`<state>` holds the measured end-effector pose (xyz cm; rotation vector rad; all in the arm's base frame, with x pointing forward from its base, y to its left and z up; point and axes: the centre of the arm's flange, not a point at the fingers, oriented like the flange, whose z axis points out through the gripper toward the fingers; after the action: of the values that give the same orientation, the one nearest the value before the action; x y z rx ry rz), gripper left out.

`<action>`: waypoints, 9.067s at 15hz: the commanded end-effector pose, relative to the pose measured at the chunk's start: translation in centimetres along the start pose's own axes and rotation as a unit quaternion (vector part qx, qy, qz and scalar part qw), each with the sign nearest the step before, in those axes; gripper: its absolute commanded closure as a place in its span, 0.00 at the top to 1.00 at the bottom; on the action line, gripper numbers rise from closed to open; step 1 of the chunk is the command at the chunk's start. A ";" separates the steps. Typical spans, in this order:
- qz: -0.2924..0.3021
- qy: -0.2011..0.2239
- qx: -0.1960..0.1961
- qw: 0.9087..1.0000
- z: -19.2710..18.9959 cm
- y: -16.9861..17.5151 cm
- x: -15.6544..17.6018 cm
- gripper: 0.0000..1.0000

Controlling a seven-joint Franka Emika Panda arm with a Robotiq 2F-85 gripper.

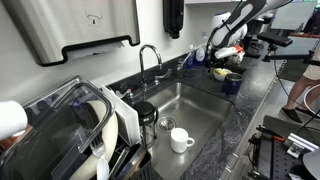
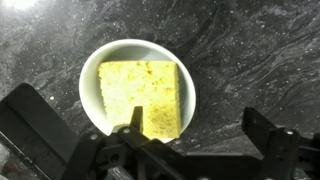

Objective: Take the kitchen sponge out of the white bowl and use it to scrub the counter

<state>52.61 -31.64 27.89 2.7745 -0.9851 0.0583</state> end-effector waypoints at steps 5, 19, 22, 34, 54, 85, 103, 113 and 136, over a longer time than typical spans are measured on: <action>0.004 -0.002 0.011 1.000 0.6 1.2 -0.2 1.00; 0.013 -0.006 0.004 1.000 1.8 2.4 -0.8 0.30; 0.013 -0.007 0.004 1.000 1.8 2.5 -1.0 0.10; 0.027 0.008 -0.025 0.999 -1.6 3.3 -1.2 0.03; 0.016 0.068 0.035 0.997 -6.5 2.1 -0.4 0.03; -0.082 0.064 0.033 0.994 -6.1 -5.8 -2.0 0.03; -0.060 0.144 -0.069 0.985 -3.9 -5.9 -2.2 0.03; -0.089 0.091 -0.081 0.988 2.0 -5.8 -5.0 0.03; -0.197 0.117 0.108 0.967 3.6 -9.5 -7.6 0.03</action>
<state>53.35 -20.25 22.51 2.9784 -0.4219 0.4626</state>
